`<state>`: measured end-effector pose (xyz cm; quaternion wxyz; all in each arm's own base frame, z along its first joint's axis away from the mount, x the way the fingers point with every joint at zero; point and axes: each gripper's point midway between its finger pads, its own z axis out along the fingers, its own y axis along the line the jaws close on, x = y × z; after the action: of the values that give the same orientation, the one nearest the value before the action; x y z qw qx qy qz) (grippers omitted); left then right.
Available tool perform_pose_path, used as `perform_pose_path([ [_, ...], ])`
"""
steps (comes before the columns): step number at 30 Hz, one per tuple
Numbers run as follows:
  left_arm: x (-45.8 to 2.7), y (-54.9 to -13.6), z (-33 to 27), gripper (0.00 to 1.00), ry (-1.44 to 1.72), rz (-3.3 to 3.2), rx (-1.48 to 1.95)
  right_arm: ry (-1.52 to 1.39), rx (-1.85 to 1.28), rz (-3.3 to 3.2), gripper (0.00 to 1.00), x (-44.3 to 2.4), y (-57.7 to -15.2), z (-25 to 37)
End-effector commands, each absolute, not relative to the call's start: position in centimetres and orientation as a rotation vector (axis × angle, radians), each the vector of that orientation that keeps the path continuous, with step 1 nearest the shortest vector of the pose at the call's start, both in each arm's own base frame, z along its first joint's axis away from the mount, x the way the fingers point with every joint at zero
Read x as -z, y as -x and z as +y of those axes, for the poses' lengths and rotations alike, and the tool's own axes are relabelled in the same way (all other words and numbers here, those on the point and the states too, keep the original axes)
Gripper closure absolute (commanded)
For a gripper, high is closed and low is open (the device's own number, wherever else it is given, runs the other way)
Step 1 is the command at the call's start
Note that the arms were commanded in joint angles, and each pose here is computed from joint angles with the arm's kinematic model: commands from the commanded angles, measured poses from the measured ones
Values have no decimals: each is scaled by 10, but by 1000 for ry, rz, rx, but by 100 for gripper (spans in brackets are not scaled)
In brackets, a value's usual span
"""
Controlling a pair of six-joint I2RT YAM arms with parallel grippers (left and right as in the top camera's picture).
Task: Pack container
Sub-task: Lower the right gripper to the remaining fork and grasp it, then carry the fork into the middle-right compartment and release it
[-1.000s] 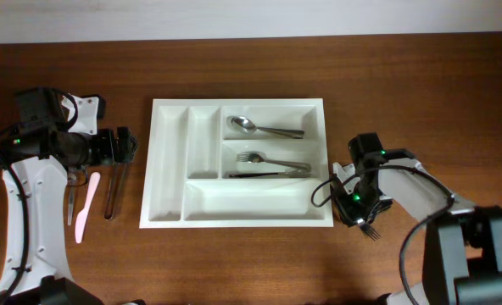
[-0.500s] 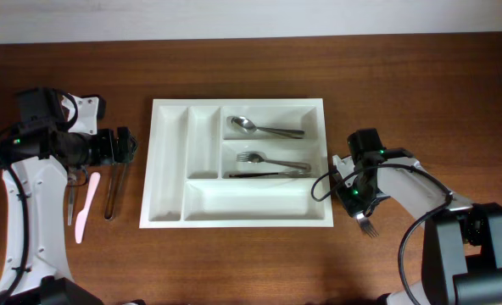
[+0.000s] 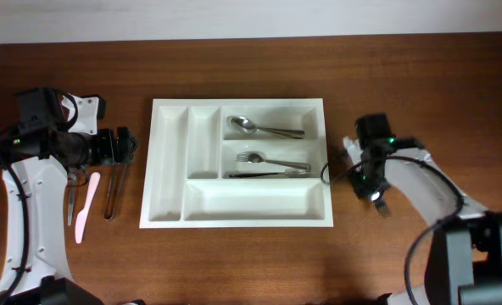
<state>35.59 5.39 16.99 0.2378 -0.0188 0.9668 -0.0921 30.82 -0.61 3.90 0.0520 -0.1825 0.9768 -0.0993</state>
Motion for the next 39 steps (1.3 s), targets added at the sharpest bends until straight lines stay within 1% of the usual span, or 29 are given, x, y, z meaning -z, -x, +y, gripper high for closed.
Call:
perform_pose_path([
  [1, -177, -359, 55, 1, 29, 2627, 251, 533, 332, 2788, 96, -103, -346, 3],
  [6, -177, -359, 55, 1, 29, 2627, 251, 644, 277, 2640, 96, -155, -368, 46],
  [8, -177, -359, 55, 1, 29, 2627, 251, 799, 203, 2566, 96, -169, -370, 78],
  [11, -177, -359, 55, 1, 29, 2627, 251, 1117, 96, 2433, 96, -171, -359, 126],
  [12, -177, -359, 55, 1, 29, 2627, 251, 1298, 68, 2358, 96, -166, -351, 149],
  [15, -177, -359, 55, 1, 29, 2627, 251, 1588, 87, 2227, 96, -152, -340, 173],
  [19, -177, -359, 55, 1, 29, 2627, 251, 1856, 108, 2099, 96, -126, -336, 188],
  [23, -177, -359, 55, 1, 29, 2627, 251, 1954, 107, 2082, 96, -99, -342, 190],
  [29, -177, -359, 55, 1, 29, 2627, 251, 1963, 109, 2093, 96, -64, -359, 199],
  [30, -177, -359, 55, 1, 29, 2627, 251, 1957, 117, 2086, 93, -63, -362, 201],
  [32, -177, -359, 55, 1, 29, 2627, 251, 1911, 126, 2082, 57, -66, -369, 204],
  [33, -177, -359, 55, 1, 29, 2627, 251, 1859, 141, 2095, 52, -71, -375, 205],
  [35, -177, -359, 55, 1, 29, 2627, 251, 1750, 201, 2136, 47, -82, -387, 202],
  [37, -177, -359, 55, 1, 29, 2627, 251, 1617, 265, 2179, 34, -101, -400, 197],
  [39, -177, -359, 55, 1, 29, 2627, 251, 1502, 302, 2208, 33, -126, -408, 194],
])
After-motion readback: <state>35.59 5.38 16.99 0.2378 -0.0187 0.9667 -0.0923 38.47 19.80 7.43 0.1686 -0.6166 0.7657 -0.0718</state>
